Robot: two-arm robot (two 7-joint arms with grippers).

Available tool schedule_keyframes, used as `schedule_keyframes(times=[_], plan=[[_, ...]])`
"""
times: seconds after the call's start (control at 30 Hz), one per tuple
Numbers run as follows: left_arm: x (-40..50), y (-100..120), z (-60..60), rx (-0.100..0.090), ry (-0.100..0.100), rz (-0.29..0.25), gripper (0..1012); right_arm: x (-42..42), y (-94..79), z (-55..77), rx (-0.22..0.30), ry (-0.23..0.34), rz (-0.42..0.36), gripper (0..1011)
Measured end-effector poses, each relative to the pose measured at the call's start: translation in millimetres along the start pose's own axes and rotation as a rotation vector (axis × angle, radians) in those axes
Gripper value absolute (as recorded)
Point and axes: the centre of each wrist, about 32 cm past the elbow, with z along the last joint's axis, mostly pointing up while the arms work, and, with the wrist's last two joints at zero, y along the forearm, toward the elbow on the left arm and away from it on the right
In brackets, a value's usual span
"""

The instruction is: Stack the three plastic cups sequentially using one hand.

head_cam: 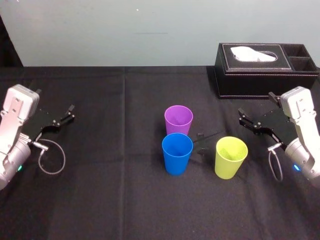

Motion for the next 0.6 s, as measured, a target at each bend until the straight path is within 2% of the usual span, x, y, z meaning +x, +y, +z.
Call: schedule_keyframes(times=[0.6], plan=[[0.0, 0.0, 0.0, 0.0, 0.0, 0.0, 1012, 0.0, 0.0, 0.0, 0.0, 0.0, 0.0, 1003]])
